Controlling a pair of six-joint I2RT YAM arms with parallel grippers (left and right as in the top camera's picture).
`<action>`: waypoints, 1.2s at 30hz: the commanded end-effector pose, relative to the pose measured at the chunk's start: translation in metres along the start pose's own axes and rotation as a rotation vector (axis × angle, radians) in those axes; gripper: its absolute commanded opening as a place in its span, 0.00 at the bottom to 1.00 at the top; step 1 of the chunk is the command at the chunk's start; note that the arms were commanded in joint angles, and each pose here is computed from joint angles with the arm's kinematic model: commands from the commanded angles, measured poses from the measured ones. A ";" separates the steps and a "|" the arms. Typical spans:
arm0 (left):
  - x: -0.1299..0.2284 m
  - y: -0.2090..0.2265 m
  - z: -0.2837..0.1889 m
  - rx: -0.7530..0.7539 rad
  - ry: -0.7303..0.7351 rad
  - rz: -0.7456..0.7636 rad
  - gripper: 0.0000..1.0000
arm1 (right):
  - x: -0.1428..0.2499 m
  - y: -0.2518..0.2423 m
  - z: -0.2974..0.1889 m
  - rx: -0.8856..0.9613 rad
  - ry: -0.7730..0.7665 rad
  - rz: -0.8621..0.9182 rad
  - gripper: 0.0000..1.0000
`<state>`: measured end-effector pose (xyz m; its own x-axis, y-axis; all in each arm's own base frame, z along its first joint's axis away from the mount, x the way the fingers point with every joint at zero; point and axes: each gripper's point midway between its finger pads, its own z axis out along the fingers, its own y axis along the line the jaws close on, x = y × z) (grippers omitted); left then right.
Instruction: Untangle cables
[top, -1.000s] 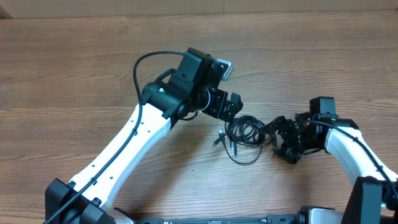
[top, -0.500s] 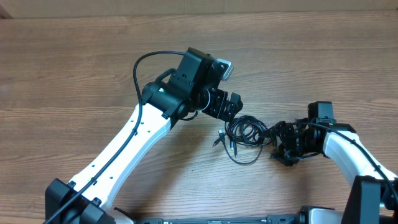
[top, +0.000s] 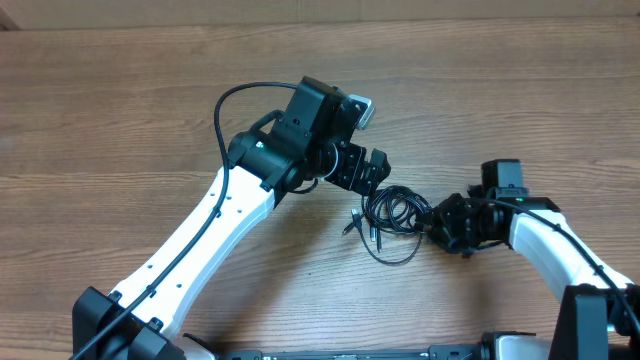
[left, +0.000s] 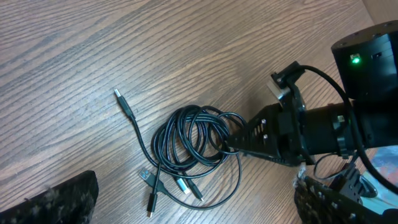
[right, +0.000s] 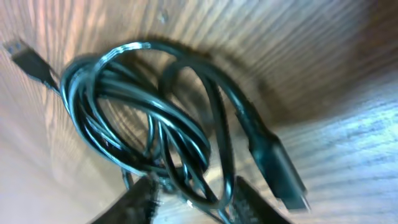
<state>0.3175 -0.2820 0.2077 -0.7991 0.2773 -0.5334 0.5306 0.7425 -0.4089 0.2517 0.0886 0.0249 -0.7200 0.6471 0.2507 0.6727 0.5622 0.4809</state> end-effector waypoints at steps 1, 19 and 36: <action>-0.003 -0.004 -0.003 -0.005 -0.014 0.034 1.00 | -0.008 -0.006 0.004 0.055 -0.070 0.013 0.30; 0.008 -0.001 -0.003 -0.016 0.032 0.017 1.00 | 0.042 0.132 -0.045 -0.670 0.127 -0.653 0.04; 0.012 0.006 -0.004 -0.038 0.049 0.003 1.00 | 0.100 0.196 -0.156 -1.075 0.252 -0.989 0.04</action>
<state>0.3065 -0.2731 0.1971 -0.8304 0.2967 -0.4716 0.5028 0.7639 -0.4045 0.2957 0.1824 0.2653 -0.8301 0.1088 -0.5469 -0.5476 0.0262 0.8364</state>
